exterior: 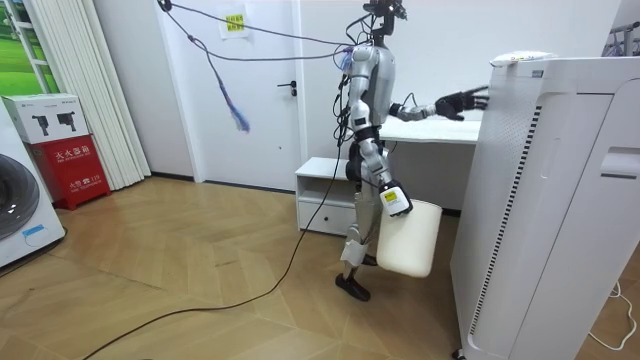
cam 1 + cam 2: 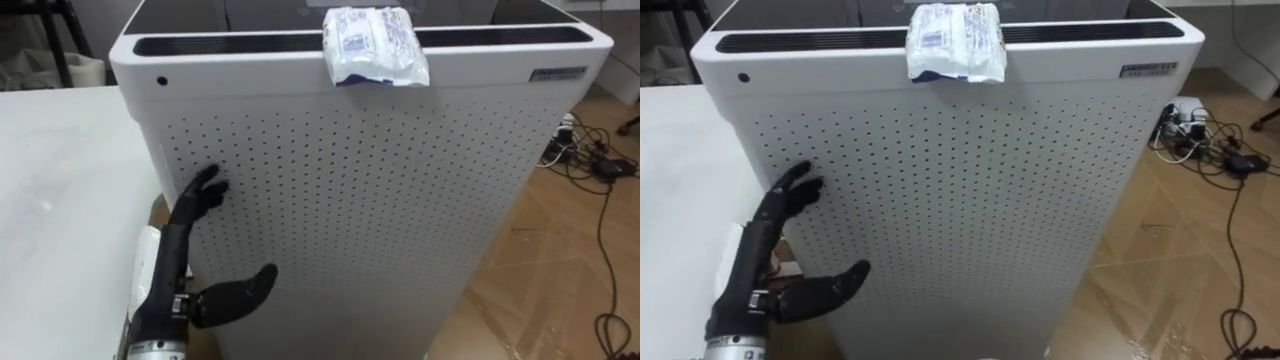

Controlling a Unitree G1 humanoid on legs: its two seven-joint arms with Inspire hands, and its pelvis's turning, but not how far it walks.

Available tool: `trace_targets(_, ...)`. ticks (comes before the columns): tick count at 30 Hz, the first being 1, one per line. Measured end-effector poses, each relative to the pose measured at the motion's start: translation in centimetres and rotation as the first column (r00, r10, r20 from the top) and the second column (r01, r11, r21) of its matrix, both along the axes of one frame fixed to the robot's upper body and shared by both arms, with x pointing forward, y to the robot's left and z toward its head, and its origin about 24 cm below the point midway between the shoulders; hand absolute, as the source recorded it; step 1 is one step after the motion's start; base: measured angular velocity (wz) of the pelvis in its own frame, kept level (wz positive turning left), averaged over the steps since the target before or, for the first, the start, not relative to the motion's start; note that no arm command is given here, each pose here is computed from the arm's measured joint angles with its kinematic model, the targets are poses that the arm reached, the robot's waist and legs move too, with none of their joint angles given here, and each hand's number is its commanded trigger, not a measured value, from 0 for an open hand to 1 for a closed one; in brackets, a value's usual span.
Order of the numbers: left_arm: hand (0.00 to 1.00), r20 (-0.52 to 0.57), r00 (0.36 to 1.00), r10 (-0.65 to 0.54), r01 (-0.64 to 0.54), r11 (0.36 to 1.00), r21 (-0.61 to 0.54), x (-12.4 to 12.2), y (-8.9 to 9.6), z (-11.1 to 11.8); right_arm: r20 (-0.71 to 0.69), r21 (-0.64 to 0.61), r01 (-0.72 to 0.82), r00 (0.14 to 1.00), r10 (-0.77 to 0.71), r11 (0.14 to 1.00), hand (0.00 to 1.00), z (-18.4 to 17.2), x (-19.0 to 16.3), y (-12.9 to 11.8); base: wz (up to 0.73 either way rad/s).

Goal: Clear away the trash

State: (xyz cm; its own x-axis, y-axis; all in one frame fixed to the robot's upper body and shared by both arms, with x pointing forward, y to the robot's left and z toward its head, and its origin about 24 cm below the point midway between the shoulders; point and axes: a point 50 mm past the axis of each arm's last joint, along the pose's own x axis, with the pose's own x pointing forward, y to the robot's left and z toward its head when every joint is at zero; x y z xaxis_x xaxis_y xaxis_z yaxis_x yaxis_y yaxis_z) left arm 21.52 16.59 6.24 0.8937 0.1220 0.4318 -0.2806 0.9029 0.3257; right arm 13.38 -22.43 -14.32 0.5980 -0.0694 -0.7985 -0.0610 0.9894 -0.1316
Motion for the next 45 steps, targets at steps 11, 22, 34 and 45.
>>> trace_targets(11,0.00,0.202,0.978,0.054,-0.069,0.995,0.066,-0.4,0.6,2.5,-0.033,0.013,-0.008,0.999,0.008,1.000,1.00,-0.4,-1.0,0.1,0.03)
trace_targets(22,0.00,0.341,0.940,0.024,-0.071,0.990,0.125,0.3,-0.3,5.1,-0.046,0.002,-0.012,0.999,0.012,1.000,1.00,-0.3,-1.0,-0.3,-0.05)
trace_targets(34,0.00,0.379,0.925,0.022,-0.102,0.976,0.195,1.4,-0.8,6.3,-0.063,0.013,-0.007,0.998,0.008,1.000,1.00,-0.3,-0.8,-0.1,-0.04)
trace_targets(45,0.00,0.431,0.902,-0.027,-0.119,0.944,0.308,2.4,-1.6,7.8,-0.072,0.030,-0.016,0.997,0.018,0.999,1.00,-0.4,-0.9,-0.1,0.00)
